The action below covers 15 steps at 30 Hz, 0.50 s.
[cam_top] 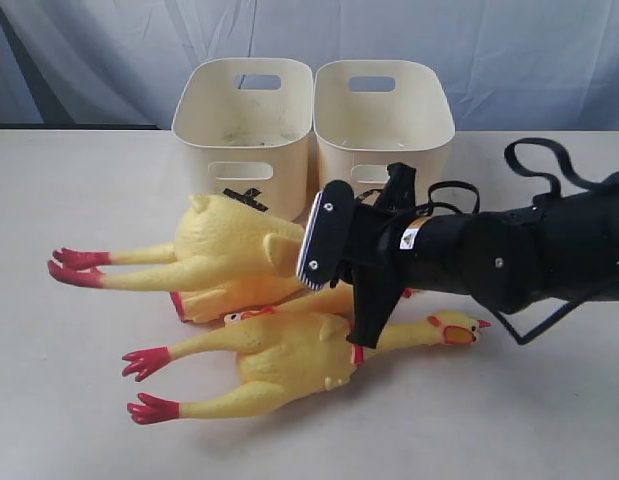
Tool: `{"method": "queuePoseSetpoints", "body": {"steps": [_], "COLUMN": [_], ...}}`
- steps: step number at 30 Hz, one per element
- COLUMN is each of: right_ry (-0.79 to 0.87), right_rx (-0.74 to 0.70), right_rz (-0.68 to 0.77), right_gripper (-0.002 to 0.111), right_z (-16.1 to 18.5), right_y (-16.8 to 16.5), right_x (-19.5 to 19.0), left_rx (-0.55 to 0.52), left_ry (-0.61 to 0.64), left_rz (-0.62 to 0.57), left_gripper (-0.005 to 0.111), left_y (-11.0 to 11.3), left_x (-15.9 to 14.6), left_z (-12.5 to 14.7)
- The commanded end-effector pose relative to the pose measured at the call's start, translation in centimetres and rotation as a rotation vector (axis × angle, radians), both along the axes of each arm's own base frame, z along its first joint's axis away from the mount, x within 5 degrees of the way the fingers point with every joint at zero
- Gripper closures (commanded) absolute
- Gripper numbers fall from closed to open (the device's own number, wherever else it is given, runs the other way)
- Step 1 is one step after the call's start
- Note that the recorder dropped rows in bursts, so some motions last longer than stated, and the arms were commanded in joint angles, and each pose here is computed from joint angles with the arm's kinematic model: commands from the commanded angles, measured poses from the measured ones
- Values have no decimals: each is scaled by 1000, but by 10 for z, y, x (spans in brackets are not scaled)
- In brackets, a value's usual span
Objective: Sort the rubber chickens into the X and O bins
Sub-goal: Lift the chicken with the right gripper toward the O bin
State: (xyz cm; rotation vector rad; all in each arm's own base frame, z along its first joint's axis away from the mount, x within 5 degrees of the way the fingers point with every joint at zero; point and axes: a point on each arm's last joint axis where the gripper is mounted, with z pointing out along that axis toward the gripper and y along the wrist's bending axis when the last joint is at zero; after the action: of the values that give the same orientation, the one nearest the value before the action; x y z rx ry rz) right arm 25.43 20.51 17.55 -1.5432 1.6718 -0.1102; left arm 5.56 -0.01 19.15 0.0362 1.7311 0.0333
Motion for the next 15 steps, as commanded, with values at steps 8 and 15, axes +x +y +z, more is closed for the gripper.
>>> {"method": "queuePoseSetpoints", "body": {"steps": [8,15], "right_ry": [-77,-227], "right_rx": [380,671], "right_rz": [-246,-588], "right_gripper": [109,109], "right_z": [79,114], "right_y": [-18,-45], "right_x": [-11,-4], "left_rx": [-4,-4], "left_ry": [-16,-16], "left_rz": [2,2], "left_gripper": [107,107], "left_y": [0,0], "left_x": [0,0], "left_z": [1,1]}}
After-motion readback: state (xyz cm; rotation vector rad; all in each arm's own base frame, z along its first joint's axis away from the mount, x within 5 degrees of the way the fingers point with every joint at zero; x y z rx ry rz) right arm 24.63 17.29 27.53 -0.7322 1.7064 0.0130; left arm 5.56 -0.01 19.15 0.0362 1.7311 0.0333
